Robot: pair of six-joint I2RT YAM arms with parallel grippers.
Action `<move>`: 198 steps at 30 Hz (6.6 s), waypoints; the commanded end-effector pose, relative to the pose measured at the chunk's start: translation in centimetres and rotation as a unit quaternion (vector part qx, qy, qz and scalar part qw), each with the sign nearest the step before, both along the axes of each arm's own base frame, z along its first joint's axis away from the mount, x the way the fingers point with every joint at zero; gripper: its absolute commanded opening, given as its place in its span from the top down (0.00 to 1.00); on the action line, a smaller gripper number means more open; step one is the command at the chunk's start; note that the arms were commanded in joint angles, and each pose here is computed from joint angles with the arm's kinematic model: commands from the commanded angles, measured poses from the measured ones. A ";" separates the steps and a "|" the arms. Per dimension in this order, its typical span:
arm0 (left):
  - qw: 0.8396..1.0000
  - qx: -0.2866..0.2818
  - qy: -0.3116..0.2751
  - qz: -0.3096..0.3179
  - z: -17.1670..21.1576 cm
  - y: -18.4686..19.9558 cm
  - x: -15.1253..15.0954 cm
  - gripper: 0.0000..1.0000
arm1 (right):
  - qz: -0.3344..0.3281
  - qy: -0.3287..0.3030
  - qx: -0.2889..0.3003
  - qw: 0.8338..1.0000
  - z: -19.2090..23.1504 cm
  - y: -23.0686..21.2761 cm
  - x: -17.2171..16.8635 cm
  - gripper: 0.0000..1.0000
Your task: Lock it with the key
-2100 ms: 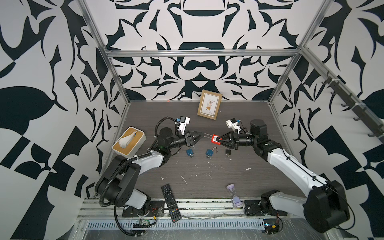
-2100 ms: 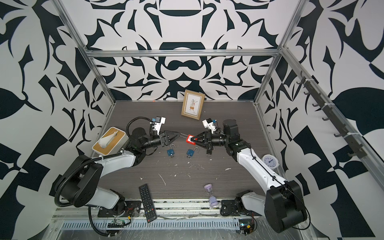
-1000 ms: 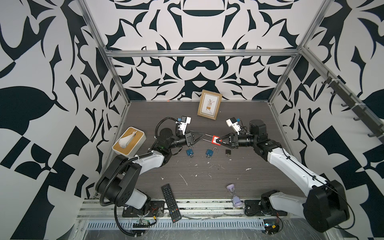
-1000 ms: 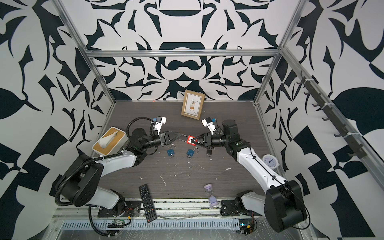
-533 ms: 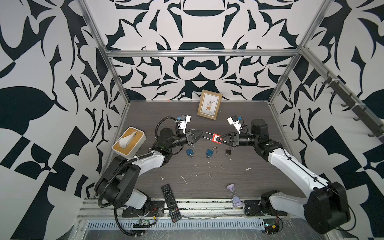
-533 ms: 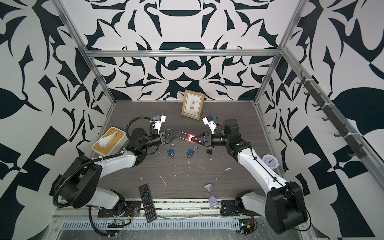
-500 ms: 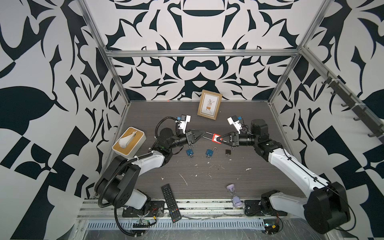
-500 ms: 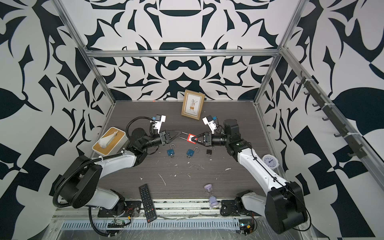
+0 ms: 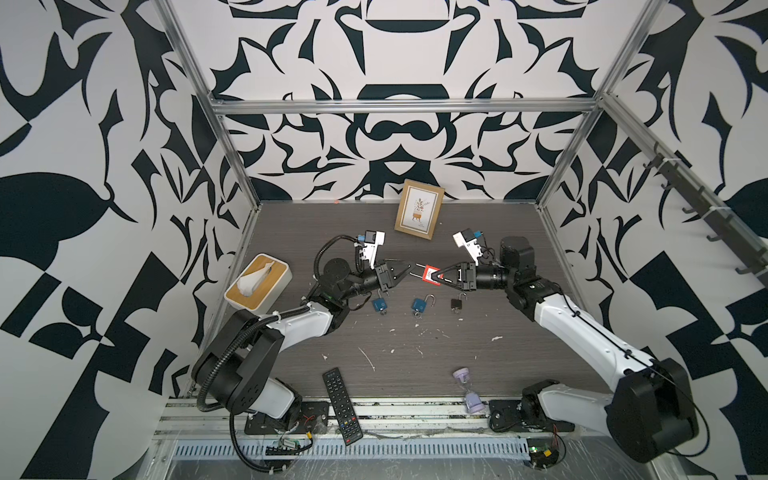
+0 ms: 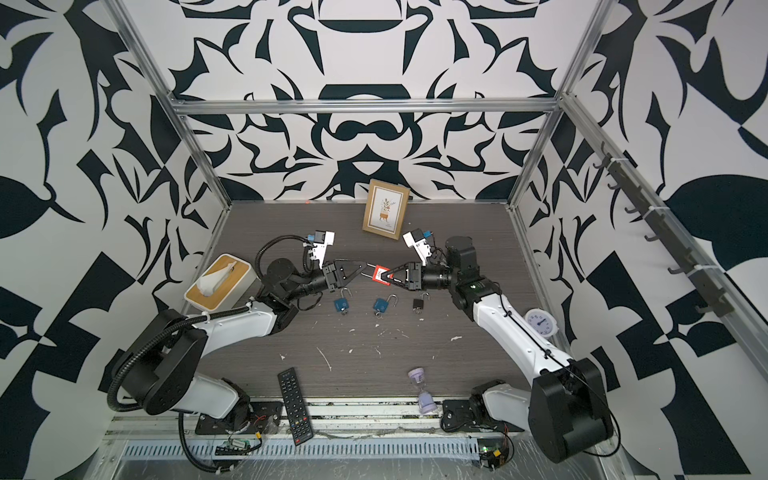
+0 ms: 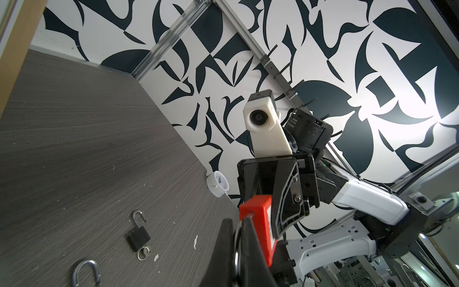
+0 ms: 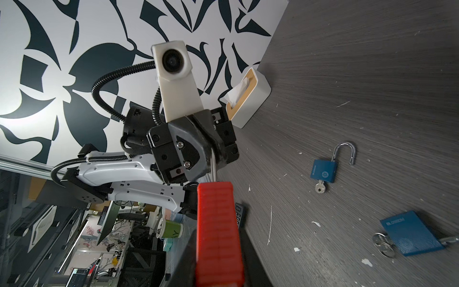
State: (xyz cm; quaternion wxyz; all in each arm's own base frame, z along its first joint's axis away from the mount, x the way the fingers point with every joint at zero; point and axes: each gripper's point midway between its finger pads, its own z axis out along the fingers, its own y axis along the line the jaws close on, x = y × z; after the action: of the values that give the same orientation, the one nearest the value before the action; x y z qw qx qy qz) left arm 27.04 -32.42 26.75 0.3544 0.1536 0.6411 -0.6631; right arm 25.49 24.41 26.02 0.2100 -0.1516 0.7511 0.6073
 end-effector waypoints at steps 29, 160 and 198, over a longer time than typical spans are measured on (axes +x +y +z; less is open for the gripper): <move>0.992 0.122 0.021 -0.023 -0.5 6.0 -3.5 0.21 | 0.071 -0.005 0.047 0.996 1.2 0.9 -1.6 1.00; 0.992 0.056 0.088 -0.071 -1.3 -1.7 0.1 1.00 | -0.126 0.223 0.161 0.953 -1.2 -2.4 1.8 0.67; 0.971 0.035 0.199 -0.126 -0.5 -2.1 -0.4 1.00 | -0.110 0.103 0.074 0.986 -2.0 -2.5 0.1 0.84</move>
State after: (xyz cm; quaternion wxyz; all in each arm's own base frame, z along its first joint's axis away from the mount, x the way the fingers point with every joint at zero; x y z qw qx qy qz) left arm 26.80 -34.52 24.34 0.1190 0.0933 0.7164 -0.6811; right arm 25.48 21.81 22.50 0.1726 0.0483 0.7323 0.6569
